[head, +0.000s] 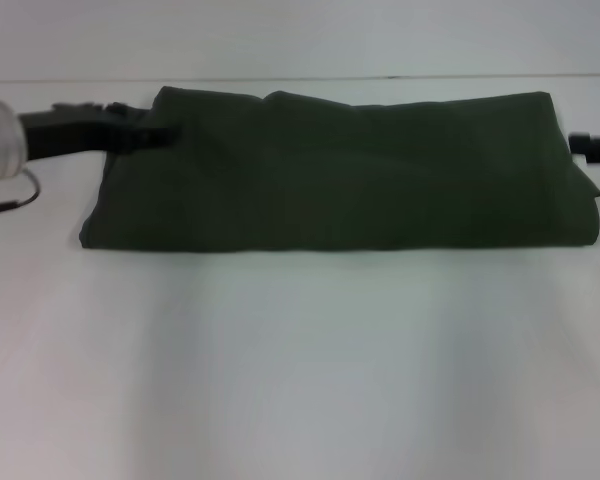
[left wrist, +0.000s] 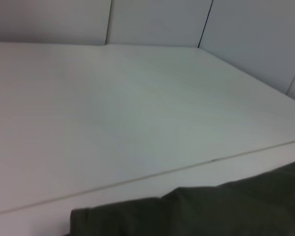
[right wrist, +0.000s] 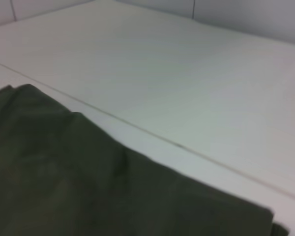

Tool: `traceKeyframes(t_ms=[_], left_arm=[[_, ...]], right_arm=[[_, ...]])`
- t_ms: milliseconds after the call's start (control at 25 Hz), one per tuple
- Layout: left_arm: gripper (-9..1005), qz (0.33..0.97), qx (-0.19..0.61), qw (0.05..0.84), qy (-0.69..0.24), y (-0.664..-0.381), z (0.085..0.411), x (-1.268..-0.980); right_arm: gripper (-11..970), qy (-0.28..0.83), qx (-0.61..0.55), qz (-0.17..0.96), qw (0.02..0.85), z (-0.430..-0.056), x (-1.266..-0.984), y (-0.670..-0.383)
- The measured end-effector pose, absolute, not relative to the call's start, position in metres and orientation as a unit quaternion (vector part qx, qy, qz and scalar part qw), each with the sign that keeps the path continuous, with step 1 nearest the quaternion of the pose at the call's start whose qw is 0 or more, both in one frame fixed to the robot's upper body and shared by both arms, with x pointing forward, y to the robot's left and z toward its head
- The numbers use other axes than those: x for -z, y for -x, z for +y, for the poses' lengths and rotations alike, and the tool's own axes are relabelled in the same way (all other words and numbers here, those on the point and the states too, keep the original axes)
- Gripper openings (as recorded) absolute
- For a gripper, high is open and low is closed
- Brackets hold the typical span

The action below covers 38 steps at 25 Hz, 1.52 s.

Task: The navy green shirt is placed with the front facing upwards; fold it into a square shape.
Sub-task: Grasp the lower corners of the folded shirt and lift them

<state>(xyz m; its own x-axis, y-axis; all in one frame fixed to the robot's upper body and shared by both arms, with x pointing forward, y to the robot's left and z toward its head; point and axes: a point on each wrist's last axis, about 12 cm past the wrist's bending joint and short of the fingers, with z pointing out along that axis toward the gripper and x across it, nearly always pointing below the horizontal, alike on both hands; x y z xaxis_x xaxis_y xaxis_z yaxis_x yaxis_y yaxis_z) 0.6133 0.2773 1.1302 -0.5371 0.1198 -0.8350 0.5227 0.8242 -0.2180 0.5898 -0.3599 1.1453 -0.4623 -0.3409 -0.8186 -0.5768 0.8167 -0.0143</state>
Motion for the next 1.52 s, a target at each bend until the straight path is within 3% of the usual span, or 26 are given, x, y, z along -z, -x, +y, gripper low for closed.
traceKeyframes(t_ms=[280, 600, 1360, 1520], left_arm=[[921, 0.868, 0.211, 0.41, -0.183, -0.603, 0.304, -1.122], [921, 0.897, 0.182, 0.34, -0.216, -0.593, 0.311, -1.111], [920, 0.92, 0.102, 0.304, -0.224, -0.591, 0.309, -1.087], [878, 0.921, 0.102, 0.302, -0.224, -0.595, 0.304, -1.081]], right_arm=[[915, 0.249, -0.174, 0.868, 0.394, -0.369, -1.135, -0.566], [916, 0.296, -0.207, 0.869, 0.339, -0.364, -1.125, -0.546], [916, 0.388, -0.264, 0.806, 0.36, -0.337, -1.125, -0.534], [915, 0.39, -0.265, 0.803, 0.364, -0.336, -1.126, -0.535]])
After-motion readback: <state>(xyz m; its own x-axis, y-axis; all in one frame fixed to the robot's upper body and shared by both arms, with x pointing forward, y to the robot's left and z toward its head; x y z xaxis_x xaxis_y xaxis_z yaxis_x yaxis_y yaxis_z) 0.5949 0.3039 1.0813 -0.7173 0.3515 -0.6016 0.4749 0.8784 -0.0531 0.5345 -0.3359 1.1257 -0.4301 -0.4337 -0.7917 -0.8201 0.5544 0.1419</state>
